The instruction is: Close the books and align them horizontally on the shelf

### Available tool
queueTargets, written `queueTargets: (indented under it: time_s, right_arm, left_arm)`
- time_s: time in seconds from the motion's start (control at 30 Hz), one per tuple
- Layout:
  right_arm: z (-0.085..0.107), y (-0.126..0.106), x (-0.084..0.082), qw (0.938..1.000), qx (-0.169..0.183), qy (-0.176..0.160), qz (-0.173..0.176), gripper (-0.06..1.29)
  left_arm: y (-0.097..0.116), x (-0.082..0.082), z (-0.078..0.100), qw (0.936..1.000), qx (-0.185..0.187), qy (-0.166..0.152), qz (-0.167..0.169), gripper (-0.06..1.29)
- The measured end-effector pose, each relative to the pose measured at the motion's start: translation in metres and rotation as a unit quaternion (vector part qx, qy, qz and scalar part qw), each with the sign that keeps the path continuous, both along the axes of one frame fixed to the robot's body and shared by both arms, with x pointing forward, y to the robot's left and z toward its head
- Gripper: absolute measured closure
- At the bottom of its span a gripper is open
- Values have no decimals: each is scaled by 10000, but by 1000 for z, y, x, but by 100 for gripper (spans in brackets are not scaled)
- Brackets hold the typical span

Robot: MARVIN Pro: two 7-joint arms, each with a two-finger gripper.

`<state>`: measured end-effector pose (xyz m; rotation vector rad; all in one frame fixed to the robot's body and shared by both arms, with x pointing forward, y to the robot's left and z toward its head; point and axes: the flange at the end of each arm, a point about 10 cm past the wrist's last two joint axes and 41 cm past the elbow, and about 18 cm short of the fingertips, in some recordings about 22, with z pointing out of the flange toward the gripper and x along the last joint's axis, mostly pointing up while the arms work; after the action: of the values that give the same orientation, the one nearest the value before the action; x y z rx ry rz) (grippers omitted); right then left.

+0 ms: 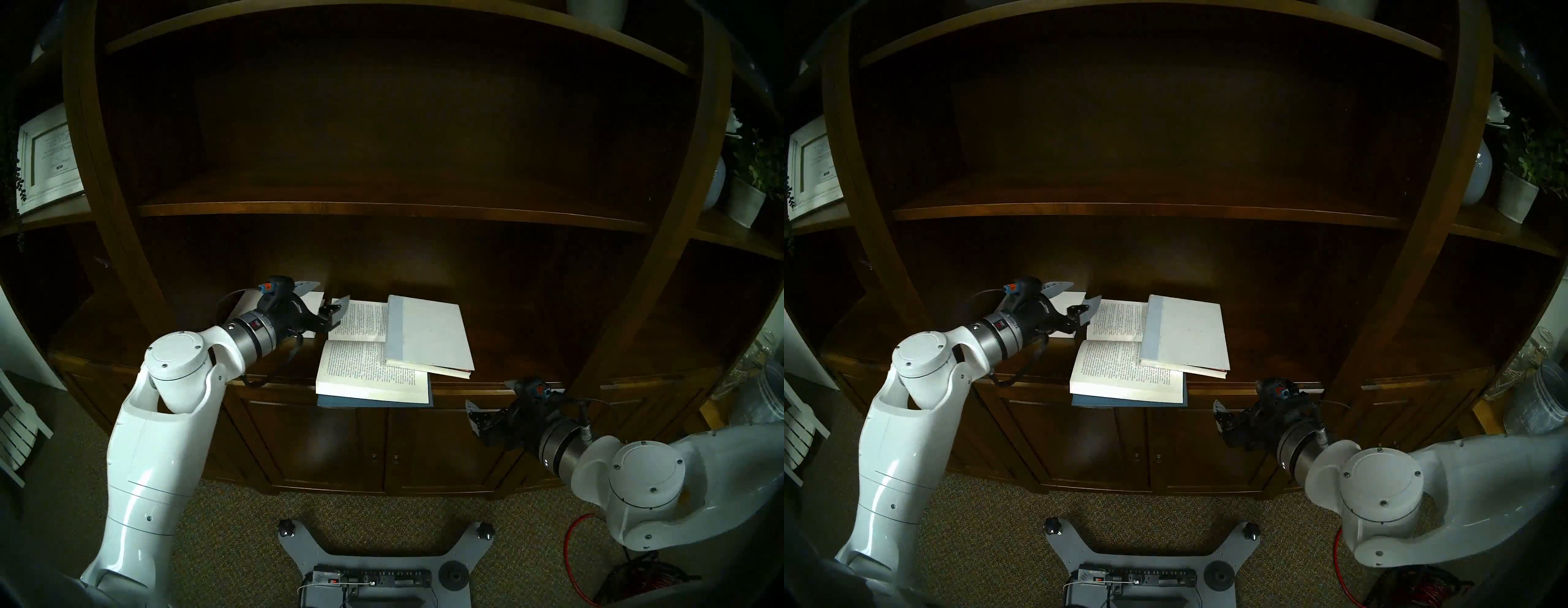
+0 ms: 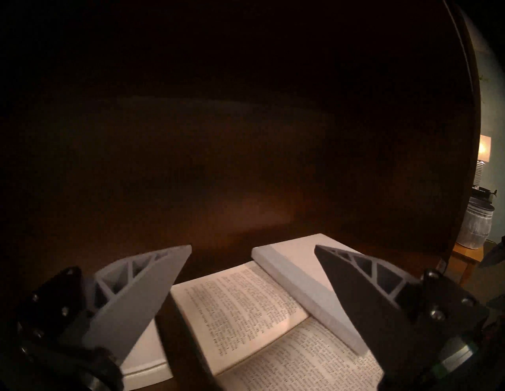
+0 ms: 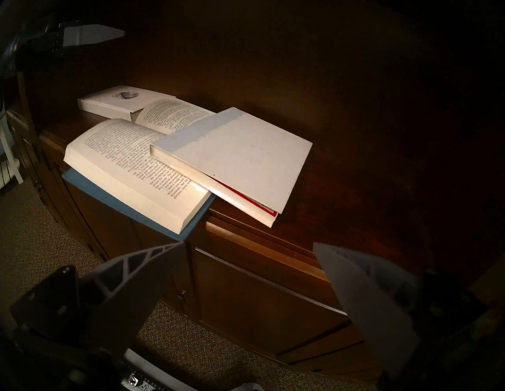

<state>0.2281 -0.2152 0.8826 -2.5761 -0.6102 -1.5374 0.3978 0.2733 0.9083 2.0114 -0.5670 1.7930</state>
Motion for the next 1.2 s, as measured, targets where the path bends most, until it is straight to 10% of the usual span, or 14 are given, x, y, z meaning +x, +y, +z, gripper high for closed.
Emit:
queueTargets:
  time_s: [0.53,0.87,1.2]
  right_arm:
    - [0,0,0,10000,0,0,0,-1]
    - [0,0,0,10000,0,0,0,-1]
    - [0,0,0,10000,0,0,0,-1]
  left_arm:
    - [90,-38,-19,9955,-594,441,-589,0]
    - [113,-62,-34,9900,-607,487,-1178,0]
    - [109,-72,-41,9923,-430,418,-1079,0]
